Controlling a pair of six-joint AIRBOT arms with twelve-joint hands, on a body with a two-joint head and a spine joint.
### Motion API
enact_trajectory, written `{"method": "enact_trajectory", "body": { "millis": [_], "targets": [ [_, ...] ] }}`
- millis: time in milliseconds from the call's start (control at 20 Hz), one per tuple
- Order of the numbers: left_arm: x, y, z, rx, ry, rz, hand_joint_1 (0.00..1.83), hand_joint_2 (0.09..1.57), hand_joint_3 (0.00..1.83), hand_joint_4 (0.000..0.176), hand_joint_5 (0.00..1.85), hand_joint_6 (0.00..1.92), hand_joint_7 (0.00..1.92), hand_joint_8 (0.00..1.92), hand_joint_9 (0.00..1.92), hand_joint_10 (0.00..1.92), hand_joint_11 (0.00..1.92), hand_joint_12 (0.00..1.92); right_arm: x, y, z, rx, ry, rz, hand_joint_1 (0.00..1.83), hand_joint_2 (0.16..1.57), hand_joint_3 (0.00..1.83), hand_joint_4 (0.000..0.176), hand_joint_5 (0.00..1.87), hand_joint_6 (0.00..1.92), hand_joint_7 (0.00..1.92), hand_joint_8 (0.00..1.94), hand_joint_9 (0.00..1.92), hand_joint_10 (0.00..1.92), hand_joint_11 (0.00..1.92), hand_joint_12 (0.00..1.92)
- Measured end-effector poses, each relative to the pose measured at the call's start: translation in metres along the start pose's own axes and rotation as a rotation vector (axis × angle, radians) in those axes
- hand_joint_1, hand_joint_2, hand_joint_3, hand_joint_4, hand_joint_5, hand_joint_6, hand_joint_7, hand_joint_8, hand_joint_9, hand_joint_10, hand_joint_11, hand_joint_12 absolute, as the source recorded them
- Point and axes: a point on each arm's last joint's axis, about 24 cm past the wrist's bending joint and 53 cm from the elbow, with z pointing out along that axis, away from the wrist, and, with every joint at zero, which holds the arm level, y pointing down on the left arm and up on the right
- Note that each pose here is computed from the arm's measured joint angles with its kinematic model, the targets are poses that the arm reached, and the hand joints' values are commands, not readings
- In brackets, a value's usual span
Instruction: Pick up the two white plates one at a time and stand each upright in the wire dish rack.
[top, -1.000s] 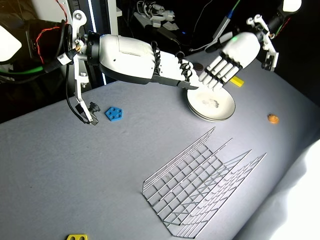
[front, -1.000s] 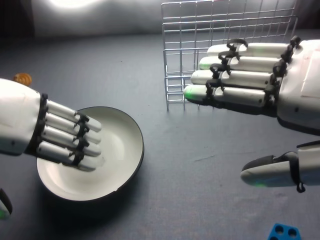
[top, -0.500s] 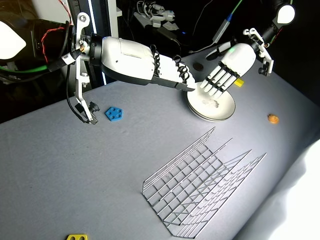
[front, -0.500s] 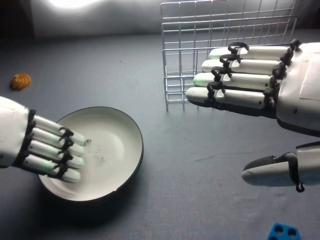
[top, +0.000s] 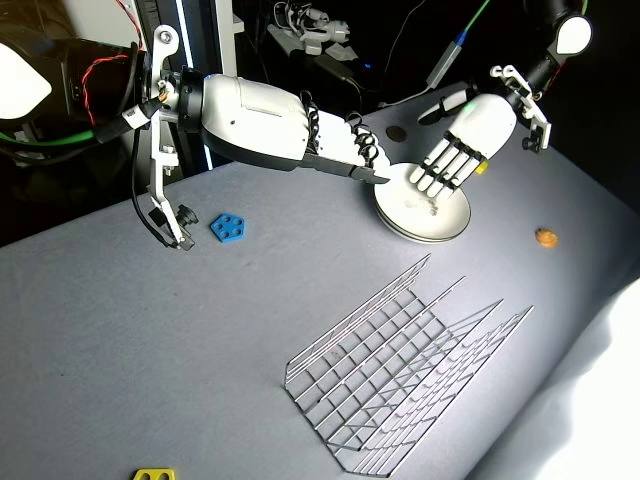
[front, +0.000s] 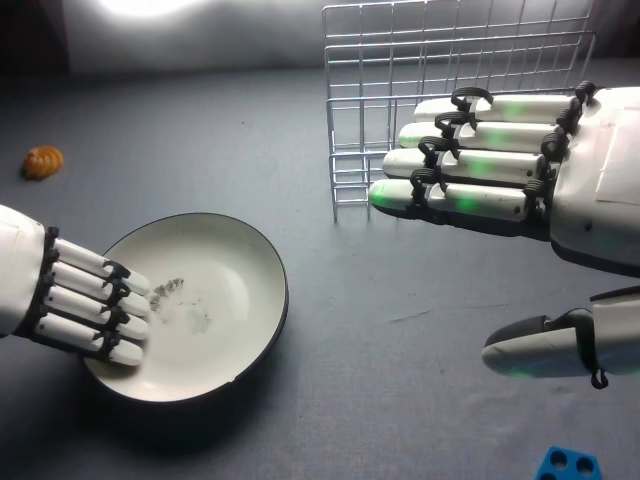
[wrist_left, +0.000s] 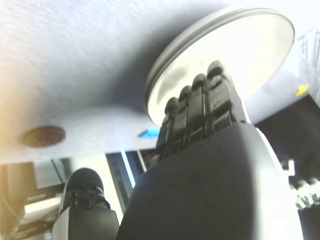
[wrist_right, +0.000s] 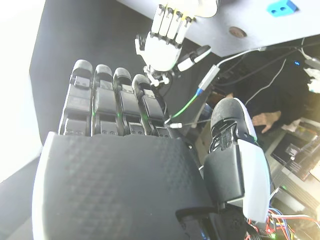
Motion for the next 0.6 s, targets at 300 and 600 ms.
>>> {"method": "enact_trajectory", "body": {
  "millis": [300,600],
  "targets": [
    [0.005,0.003,0.002,-0.005,0.003,-0.008,0.0,1.02,0.0,0.0,0.0,0.0,0.0,0.0,0.0,0.0,0.0,0.0,0.0,0.0,0.0,0.0,0.0,-0.003,0.0,1.14,0.0,0.0,0.0,0.0,0.0,0.0,0.0,0.0,0.0,0.0],
    [0.006,0.002,0.003,-0.002,0.001,-0.015,0.0,1.02,0.0,0.0,0.0,0.0,0.0,0.0,0.0,0.0,0.0,0.0,0.01,-0.005,0.012,0.036,0.051,-0.043,0.63,1.11,0.0,0.0,0.0,0.0,0.0,0.0,0.0,0.0,0.0,0.0]
  ]
}}
